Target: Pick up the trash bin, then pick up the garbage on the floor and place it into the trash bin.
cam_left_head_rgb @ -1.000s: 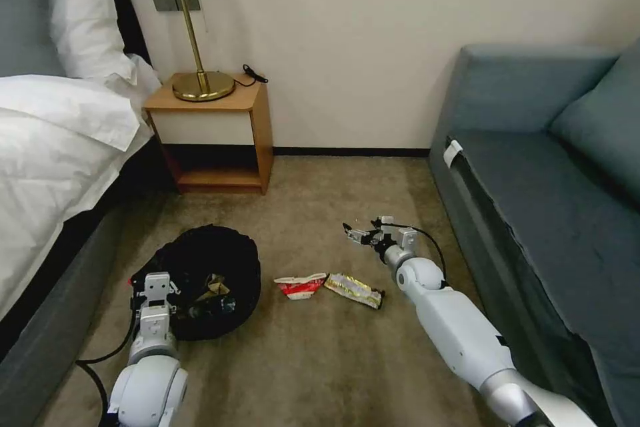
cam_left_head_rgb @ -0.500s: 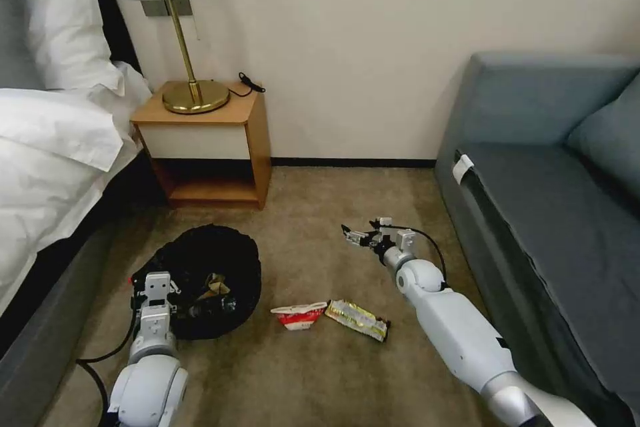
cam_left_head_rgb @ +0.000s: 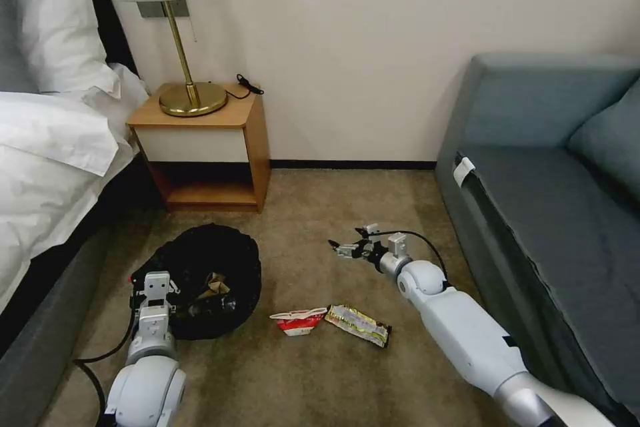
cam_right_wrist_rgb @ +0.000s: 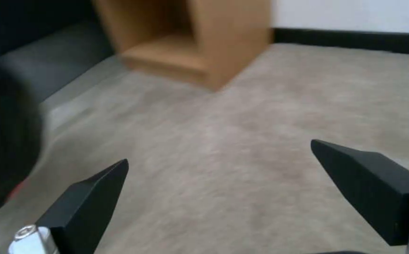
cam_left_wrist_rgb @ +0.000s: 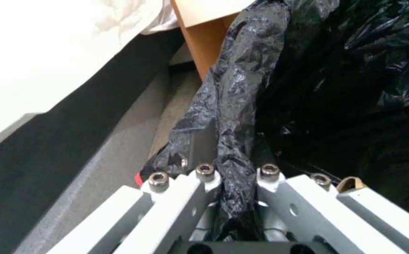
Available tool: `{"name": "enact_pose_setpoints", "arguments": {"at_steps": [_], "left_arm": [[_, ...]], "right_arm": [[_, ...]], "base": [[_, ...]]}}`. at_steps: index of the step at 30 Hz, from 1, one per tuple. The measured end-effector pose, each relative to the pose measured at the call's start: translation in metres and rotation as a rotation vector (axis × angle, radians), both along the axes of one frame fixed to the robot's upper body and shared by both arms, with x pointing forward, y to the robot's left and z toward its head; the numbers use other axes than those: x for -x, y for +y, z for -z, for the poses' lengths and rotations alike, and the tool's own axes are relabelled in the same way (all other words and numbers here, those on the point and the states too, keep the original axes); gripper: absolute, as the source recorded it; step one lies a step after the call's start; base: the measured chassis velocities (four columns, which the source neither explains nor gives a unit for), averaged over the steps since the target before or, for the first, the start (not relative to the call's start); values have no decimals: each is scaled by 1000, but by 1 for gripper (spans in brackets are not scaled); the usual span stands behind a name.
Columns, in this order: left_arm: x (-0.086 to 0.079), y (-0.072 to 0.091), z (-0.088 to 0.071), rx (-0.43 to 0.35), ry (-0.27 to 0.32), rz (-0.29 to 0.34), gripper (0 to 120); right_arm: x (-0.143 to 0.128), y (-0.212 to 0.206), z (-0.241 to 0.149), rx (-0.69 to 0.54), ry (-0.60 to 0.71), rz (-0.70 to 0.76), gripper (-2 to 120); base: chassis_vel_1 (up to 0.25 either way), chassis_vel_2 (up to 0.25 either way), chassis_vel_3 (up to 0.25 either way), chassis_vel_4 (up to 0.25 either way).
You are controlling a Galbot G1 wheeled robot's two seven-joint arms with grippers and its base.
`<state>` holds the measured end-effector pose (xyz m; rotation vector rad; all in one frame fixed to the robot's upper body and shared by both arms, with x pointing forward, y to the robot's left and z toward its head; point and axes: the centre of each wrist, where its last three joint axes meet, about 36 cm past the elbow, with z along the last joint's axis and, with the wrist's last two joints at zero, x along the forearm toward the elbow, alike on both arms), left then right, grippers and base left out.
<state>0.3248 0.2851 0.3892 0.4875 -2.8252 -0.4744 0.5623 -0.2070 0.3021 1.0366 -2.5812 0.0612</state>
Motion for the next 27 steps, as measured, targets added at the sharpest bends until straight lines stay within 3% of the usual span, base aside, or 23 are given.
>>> {"name": "enact_pose_setpoints", "arguments": {"at_steps": [3,13,27], "left_arm": [[1,1,0,1,-5,10,0],[1,6,3,-3,-12,5,0],[0,8,7,1,-17,-9,0]], "right_arm": [[0,12,-2,30,16,-163,100],[10,46,13,99,78,-415,100],[21,76,54,252,119,-547,100]], "base": [[0,0,0,0],[0,0,0,0],[0,0,0,0]]}}
